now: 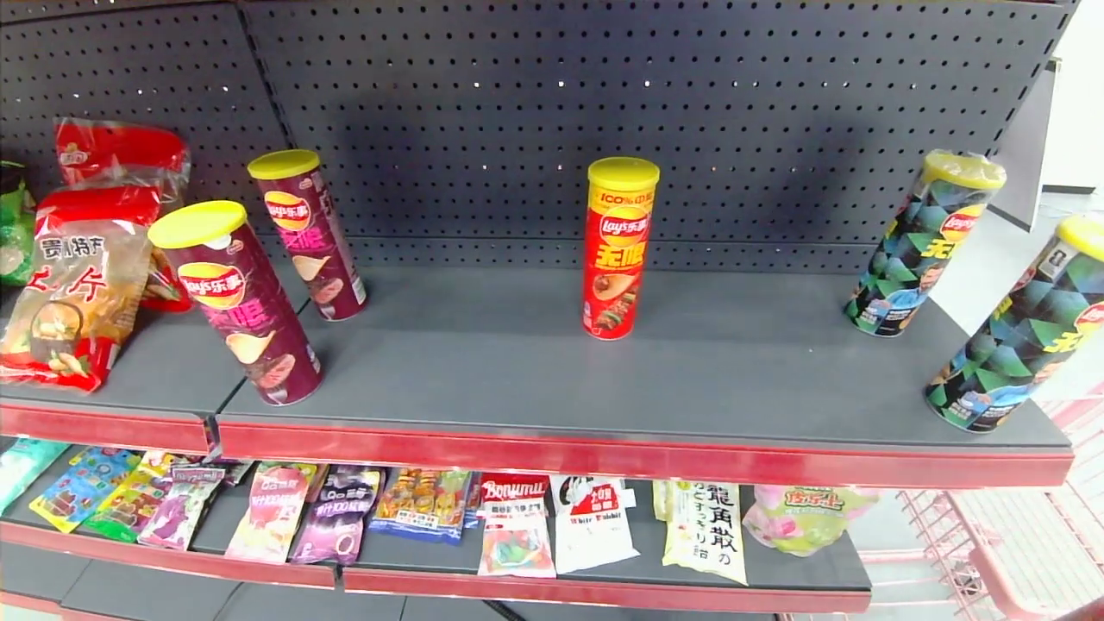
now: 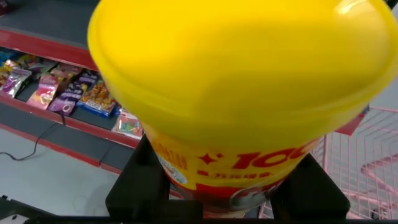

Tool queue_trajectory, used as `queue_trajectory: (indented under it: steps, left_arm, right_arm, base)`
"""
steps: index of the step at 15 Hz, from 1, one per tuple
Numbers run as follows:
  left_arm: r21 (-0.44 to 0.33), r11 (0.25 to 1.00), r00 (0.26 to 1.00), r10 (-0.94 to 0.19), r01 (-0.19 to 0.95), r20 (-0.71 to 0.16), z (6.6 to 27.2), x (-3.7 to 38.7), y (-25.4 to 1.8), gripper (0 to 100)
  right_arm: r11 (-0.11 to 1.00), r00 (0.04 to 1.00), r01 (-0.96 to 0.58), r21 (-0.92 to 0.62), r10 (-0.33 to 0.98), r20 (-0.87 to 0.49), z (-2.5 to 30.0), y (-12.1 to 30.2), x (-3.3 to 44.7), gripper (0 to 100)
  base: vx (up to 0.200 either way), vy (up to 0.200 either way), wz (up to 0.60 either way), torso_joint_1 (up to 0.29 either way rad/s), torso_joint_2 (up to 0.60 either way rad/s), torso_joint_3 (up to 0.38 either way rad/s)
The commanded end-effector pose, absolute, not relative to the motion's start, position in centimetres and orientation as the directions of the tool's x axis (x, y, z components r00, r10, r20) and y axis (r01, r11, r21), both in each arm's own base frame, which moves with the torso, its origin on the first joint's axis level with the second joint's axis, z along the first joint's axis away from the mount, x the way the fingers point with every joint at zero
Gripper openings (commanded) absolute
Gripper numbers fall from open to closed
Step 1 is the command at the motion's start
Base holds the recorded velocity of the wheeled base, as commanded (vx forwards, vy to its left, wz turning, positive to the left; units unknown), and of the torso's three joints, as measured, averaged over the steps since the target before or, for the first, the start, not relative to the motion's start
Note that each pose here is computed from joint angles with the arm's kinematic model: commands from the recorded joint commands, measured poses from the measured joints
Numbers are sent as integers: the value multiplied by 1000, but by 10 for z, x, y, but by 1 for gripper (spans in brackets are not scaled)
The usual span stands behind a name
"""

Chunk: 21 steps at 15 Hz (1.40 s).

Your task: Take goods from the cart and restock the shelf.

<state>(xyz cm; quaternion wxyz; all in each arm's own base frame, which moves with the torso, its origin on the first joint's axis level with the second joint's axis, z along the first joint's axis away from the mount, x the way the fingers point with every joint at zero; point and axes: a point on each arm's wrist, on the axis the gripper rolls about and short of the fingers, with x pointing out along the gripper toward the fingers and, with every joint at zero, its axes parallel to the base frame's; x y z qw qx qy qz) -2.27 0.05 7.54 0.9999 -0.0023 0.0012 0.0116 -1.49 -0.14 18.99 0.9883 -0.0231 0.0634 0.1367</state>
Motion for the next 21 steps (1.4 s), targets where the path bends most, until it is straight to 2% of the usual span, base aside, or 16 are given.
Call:
queue_trajectory:
  steps: [1,5,21]
  left_arm:
    - [-5,1000,1000,23,-23,-3,75,-23,1,100]
    - [-5,1000,1000,23,-23,-3,75,-23,1,100]
    - [-6,1000,1000,23,-23,-3,75,-23,1,100]
  right_arm:
    - [950,944,-310,-29,304,-127,193,-2,-14,0]
    - [938,930,-345,-44,335,-148,194,-1,-10,0]
    - [927,916,-371,-45,358,-179,200,2,-1,0]
  base:
    - [200,0,0,-7,7,2]
    - [200,0,0,0,1,4]
    - [13,0,0,0,0,0]
